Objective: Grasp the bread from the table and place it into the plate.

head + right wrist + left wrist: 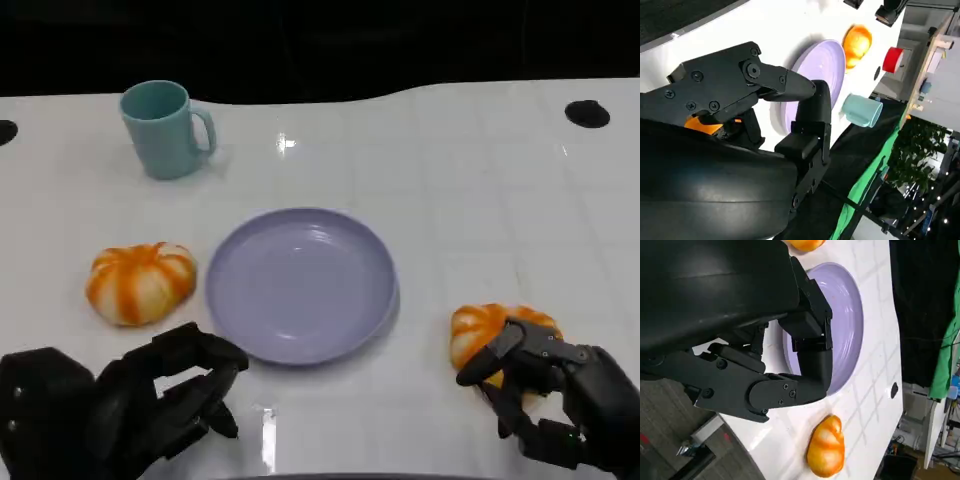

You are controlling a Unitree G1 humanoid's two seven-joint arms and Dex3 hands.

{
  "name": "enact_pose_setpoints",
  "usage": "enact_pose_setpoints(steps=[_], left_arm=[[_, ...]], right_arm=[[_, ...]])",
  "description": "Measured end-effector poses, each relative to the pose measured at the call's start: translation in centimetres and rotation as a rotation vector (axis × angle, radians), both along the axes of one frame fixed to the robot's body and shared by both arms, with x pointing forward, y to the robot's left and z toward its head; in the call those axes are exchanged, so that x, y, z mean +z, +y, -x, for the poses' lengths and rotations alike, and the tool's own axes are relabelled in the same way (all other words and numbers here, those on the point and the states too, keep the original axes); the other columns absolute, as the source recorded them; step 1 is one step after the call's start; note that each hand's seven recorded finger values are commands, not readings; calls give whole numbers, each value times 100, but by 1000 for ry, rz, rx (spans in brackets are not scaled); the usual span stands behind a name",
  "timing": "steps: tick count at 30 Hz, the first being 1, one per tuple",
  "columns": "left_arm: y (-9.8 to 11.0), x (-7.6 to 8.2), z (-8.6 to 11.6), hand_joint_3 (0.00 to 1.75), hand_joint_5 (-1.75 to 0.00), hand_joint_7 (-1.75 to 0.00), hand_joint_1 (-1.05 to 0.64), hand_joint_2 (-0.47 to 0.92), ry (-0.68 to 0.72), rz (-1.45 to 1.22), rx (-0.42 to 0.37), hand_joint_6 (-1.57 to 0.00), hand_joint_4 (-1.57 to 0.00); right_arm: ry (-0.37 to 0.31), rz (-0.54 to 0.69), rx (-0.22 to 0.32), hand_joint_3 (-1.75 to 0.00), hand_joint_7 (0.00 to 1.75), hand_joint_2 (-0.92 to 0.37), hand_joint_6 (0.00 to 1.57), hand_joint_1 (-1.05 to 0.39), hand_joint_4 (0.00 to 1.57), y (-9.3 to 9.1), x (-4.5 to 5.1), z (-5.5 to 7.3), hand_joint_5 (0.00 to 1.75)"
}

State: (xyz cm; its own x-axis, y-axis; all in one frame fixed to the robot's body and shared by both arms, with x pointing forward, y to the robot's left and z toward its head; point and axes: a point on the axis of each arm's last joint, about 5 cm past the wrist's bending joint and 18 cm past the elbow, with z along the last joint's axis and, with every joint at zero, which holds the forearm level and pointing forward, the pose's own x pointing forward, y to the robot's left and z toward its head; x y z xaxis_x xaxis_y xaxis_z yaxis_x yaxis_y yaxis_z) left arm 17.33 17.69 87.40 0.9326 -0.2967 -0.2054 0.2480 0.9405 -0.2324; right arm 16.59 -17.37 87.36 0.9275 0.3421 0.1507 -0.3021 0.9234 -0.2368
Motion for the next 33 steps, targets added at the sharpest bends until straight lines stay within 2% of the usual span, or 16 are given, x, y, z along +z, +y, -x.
enact_pose_setpoints(steps=[1, 7, 9, 13, 14, 18, 22, 25, 28, 33], left_arm=[[0, 0, 0, 41, -172, -128, -44, 92, 0, 0, 0, -65, -62], [0, -1, 0, 39, -171, -128, -45, 92, -2, 0, 1, -65, -62], [0, -1, 0, 41, -171, -128, -44, 92, -1, 0, 1, -64, -62], [-4, 0, 0, 43, -171, -128, -43, 92, -1, 1, -1, -64, -62], [-8, 0, -1, 43, -172, -128, -43, 92, -2, 2, -1, -64, -62], [-38, -3, -2, 42, -173, -128, -43, 92, -2, 6, -9, -64, -62], [-60, -5, -3, 42, -173, -127, -45, 92, -1, 5, -7, -65, -63], [-63, -4, -5, 40, -173, -126, -44, 92, 0, 5, -7, -66, -63], [-66, -6, -5, 39, -174, -126, -43, 92, 13, 4, -4, -65, -62], [-65, -5, -8, 40, -174, -126, -43, 92, 12, 4, -3, -65, -62]], right_arm=[[1, -4, -1, -51, 88, -85, 74, -33, 68, 3, -1, 0, 169], [-12, -7, -9, -40, 74, -81, 54, -29, 49, 17, 40, -8, 130], [-23, 11, -5, -23, 59, -88, 50, -32, 43, 19, 63, -11, 109], [-62, 174, 10, -8, 30, -92, 45, -43, 31, -58, 151, -19, 76], [-77, 235, 9, -6, 19, -92, 41, -45, 28, -83, 187, -24, 64], [-133, 479, -21, -1, 2, -91, 24, -44, 15, -209, 373, -42, 38], [-169, 639, -27, 0, 0, -88, 20, -45, 7, -272, 502, -35, 29], [-199, 731, -27, 0, 0, -86, 19, -44, 4, -261, 562, -23, 28], [-211, 811, -28, 0, 0, -85, 18, -44, 3, -218, 577, -19, 29], [-214, 944, -16, 0, 1, -85, 19, -47, 2, -138, 533, -49, 31]])
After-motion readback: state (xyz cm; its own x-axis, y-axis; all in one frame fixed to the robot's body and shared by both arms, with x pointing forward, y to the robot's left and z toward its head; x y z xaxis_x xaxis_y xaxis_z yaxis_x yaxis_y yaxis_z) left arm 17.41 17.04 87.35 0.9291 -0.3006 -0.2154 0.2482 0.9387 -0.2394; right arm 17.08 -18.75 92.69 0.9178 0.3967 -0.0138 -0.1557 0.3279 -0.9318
